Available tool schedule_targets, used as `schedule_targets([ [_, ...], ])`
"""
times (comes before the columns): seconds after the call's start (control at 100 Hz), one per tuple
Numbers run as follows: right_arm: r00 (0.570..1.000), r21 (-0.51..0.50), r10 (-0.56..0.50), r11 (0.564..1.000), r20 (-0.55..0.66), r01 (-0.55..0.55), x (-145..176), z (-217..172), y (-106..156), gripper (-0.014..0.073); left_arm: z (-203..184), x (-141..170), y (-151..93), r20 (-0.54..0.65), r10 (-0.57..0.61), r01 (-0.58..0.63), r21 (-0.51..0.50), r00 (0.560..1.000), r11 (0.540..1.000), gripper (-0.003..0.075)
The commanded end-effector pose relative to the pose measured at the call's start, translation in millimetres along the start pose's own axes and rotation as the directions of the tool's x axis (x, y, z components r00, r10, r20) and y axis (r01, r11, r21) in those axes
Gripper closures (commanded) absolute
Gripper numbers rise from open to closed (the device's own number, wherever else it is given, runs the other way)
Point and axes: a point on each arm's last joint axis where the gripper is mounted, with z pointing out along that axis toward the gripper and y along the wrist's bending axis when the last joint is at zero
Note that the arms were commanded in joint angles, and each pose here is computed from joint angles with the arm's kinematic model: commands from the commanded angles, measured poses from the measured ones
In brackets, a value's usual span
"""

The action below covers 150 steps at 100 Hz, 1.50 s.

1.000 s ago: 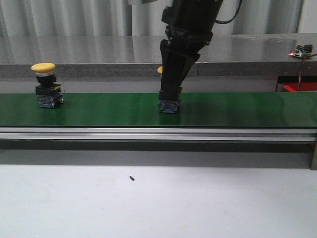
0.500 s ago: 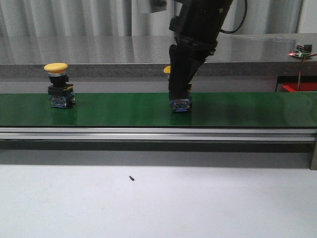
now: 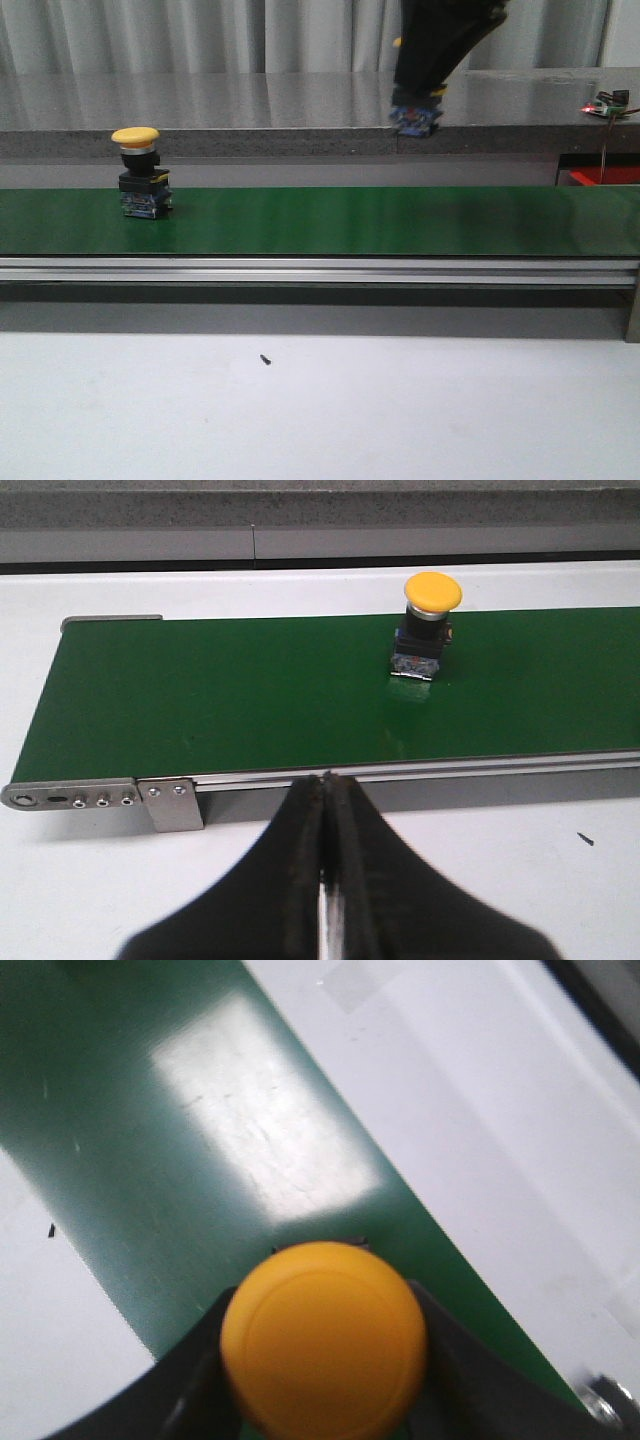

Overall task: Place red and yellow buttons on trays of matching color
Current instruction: 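Carry the yellow button into the yellow tray and release it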

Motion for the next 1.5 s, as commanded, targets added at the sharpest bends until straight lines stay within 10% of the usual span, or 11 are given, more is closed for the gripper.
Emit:
schedule_targets([
  [0.0,0.986,0.064,0.087,0.993,0.142,-0.097,-3,-60,-7,0.0594,-5,-15,-1,0.099,-0.009,0.010,-0.001,0.995,1.000,0.0740],
  [0.36,0.894,0.205,0.389,0.878,0.225,-0.433,63,-132,-59,0.0594,-5,-15,-1,0.099,-0.009,0.010,-0.001,0.995,1.000,0.0740],
  [0.69,0.671,0.285,0.681,0.608,0.293,-0.741,141,-160,-112,0.0594,-5,-15,-1,0.099,-0.009,0.010,-0.001,0.995,1.000,0.0740],
  [1.09,0.429,0.327,0.805,0.309,0.410,-0.893,220,-166,-148,0.0594,-5,-15,-1,0.099,-0.009,0.010,-0.001,0.995,1.000,0.0740],
  [1.49,0.328,0.333,0.861,0.200,0.388,-0.921,260,-128,-181,0.0594,-5,-15,-1,0.099,-0.009,0.010,-0.001,0.995,1.000,0.0740],
])
